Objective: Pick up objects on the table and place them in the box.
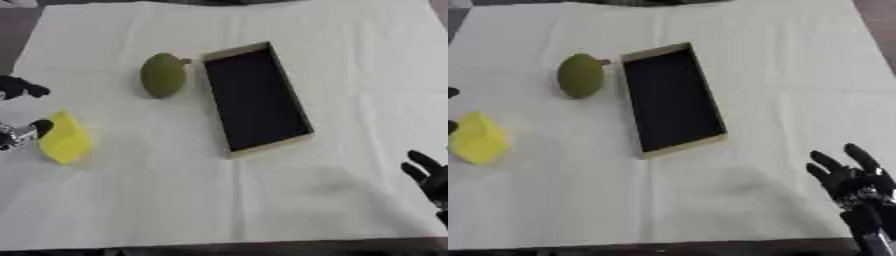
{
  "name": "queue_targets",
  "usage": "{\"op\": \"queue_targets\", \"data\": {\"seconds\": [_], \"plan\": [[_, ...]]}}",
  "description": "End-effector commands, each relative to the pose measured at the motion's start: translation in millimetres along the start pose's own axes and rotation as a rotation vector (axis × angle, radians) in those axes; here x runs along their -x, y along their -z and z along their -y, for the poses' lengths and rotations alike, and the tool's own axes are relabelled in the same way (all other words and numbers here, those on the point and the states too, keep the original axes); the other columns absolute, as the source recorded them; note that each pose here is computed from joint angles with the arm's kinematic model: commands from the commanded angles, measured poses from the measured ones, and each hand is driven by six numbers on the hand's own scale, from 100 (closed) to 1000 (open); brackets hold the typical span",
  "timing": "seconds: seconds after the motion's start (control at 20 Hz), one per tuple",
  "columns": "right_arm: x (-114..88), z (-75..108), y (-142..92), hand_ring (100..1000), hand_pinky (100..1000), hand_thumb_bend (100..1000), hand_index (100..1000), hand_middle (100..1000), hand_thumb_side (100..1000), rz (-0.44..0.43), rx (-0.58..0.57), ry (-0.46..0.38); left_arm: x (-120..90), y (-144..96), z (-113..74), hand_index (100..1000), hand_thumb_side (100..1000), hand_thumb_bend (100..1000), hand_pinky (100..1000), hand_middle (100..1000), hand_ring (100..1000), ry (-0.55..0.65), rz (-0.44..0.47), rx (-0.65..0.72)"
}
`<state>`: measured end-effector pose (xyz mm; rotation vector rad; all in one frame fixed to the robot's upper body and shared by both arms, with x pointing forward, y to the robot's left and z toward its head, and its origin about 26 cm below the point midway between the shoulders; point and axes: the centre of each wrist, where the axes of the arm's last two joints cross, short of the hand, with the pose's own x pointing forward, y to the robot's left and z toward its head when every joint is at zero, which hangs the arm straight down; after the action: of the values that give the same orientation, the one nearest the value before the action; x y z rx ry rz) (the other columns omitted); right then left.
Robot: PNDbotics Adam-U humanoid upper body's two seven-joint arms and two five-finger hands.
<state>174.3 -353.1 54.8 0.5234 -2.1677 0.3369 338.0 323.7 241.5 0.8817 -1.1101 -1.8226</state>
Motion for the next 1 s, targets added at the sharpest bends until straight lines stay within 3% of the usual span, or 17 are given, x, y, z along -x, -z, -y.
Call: {"op": "queue_targets", "data": {"seconds": [0.05,0.35,1.0], "plan": [[-2.8,-0.8,2.7,1000,1000,100,1000,634,239,0.243,-0.345,-0.232,3.6,-3.4,-6.0,1000,1000,252,979,862,949,0.022,-0.021,0.004],[-1.5,-2.7,2.4,1000,1000,100,1000,631,286,0.237,-0.352,-0.233,3.0,-1.7,-3.8,1000,1000,245,984,867,954,0.018,-0.022,0.019],[1.2,-6.4,2.1,1000,1000,100,1000,627,322,0.228,-0.365,-0.235,2.8,6.1,7.0,1000,1000,324,984,884,963,0.031,-0.070,0.029]]}}
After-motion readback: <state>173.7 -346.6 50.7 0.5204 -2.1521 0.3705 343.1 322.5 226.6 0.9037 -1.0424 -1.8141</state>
